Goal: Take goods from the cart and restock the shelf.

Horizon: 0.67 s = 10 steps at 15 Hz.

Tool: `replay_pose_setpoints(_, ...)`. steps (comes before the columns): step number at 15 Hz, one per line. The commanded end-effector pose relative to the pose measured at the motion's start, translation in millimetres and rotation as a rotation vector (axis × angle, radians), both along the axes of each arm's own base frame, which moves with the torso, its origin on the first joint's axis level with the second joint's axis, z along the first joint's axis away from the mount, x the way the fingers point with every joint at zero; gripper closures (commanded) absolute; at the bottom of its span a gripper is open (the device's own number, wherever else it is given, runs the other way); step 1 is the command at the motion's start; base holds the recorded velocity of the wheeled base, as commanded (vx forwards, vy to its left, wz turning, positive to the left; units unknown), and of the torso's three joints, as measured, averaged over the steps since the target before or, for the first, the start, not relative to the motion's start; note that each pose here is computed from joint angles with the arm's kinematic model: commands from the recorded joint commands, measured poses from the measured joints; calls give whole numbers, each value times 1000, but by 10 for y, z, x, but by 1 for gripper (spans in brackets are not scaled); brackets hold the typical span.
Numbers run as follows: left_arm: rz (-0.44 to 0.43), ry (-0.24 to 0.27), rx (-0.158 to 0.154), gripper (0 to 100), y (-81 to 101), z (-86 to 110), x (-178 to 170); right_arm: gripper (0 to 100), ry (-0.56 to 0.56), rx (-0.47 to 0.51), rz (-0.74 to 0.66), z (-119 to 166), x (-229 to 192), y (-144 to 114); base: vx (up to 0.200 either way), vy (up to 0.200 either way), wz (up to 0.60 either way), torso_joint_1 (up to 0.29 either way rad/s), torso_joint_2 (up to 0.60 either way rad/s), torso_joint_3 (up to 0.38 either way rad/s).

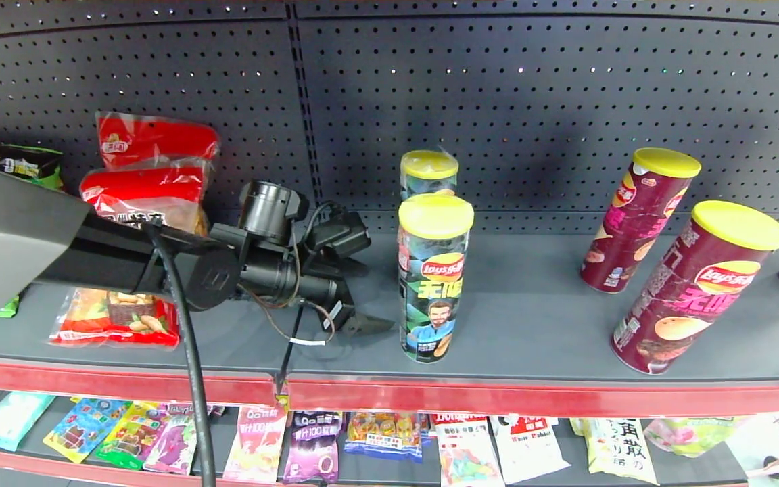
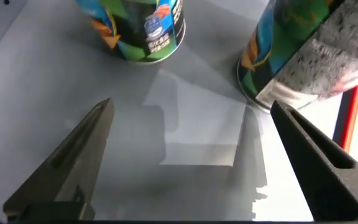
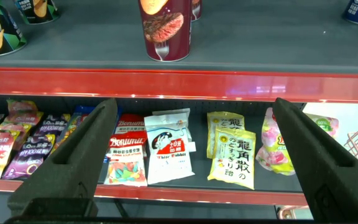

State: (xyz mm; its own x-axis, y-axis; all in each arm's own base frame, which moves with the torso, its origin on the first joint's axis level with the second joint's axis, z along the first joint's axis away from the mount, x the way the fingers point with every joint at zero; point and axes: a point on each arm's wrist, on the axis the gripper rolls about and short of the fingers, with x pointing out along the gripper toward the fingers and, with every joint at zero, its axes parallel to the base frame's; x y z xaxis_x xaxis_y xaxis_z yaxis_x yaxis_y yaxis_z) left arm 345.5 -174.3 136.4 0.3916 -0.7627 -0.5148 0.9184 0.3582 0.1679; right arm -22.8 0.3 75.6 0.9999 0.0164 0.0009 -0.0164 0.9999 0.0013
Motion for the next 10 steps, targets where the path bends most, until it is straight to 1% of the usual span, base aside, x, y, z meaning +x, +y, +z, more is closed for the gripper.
replay_pose_setpoints(1, 50, -32, -15, 0, 242, 215, -136, 0, -1, 0, 0, 0, 0, 0, 0, 0, 0, 0, 0, 0)
replay_pose_setpoints(2, 80, -46, -30, 0, 399, 356, -282, 0, -1, 0, 2, 0, 0, 0, 0, 0, 0, 0, 0, 0)
replay_pose_setpoints(3, 111, -47, -58, 0, 521, 499, -475, 0, -1, 0, 0, 0, 0, 0, 0, 0, 0, 0, 0, 0)
replay_pose_setpoints(4, 136, -43, -95, 0, 594, 634, -674, 0, -1, 0, 0, 0, 0, 0, 0, 0, 0, 0, 0, 0)
replay_pose_setpoints(5, 172, -19, -152, 0, 694, 773, -945, 0, -1, 0, 0, 0, 0, 0, 0, 0, 0, 0, 0, 0)
replay_pose_setpoints(6, 191, -4, -178, 0, 740, 819, -1069, 0, -1, 0, 0, 0, 0, 0, 0, 0, 0, 0, 0, 0)
replay_pose_setpoints(7, 250, 21, -251, 0, 899, 921, -1471, 0, -1, 0, 0, 0, 0, 0, 0, 0, 0, 0, 0, 0)
replay_pose_setpoints(8, 346, 12, -292, 0, 1084, 932, -1828, 0, -1, 0, 0, 0, 0, 0, 0, 0, 0, 0, 0, 0)
replay_pose_setpoints(9, 423, -2, -308, 0, 1212, 850, -2110, 0, -1, 0, 0, 0, 0, 0, 0, 0, 0, 0, 0, 0)
replay_pose_setpoints(10, 475, -24, -310, 0, 1299, 759, -2316, 0, -1, 0, 0, 0, 0, 0, 0, 0, 0, 0, 0, 0)
